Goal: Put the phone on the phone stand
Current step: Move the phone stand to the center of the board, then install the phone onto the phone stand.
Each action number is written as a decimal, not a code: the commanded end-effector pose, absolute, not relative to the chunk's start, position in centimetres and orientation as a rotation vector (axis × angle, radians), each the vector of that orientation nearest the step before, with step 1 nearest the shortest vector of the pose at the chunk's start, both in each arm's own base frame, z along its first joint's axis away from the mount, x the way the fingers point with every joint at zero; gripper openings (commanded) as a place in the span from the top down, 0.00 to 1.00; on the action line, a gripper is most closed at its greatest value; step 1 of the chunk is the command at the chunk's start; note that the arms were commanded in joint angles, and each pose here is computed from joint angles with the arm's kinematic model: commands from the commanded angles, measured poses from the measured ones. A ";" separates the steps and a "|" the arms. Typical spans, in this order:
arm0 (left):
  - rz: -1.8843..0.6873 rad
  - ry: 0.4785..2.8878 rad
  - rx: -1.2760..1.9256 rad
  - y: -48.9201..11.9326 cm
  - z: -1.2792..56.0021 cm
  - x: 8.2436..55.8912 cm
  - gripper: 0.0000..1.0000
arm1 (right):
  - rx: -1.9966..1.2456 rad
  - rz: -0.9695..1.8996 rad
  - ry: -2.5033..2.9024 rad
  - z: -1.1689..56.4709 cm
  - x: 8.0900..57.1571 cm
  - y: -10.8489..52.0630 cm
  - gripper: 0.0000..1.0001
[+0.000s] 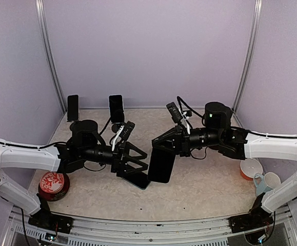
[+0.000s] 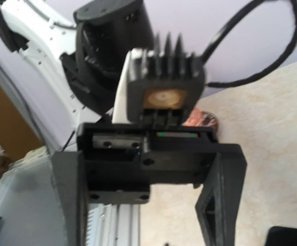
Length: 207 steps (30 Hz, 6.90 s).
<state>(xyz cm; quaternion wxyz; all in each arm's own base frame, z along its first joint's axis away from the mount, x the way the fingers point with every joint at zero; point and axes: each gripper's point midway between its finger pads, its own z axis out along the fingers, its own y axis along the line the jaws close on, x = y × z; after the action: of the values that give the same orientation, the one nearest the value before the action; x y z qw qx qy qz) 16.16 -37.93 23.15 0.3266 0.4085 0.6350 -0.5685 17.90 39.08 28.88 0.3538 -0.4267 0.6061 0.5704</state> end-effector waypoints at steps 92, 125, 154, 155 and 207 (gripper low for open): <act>-1.557 1.709 0.757 -49.8 23.7 39.9 0.50 | -0.420 0.900 1.802 26.0 23.8 24.3 1.00; -1.597 1.629 0.816 -48.3 27.0 37.9 1.00 | -0.454 0.915 1.779 26.5 23.6 24.6 1.00; -1.791 1.409 1.156 -45.7 30.5 23.1 1.00 | -1.000 1.372 1.361 35.7 16.3 30.8 1.00; -1.795 1.406 1.164 -45.7 30.5 22.8 1.00 | -1.010 1.385 1.347 36.2 16.2 30.9 1.00; -1.883 1.231 1.400 -44.7 32.1 15.5 1.00 | -1.160 1.614 1.289 34.4 15.6 33.7 1.00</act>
<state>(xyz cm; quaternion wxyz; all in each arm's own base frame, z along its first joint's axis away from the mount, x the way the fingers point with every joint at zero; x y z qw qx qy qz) 17.07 -45.52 27.82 0.1937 0.4736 0.5214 -0.6829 15.73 33.94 33.79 0.3658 -0.4478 0.5220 0.6270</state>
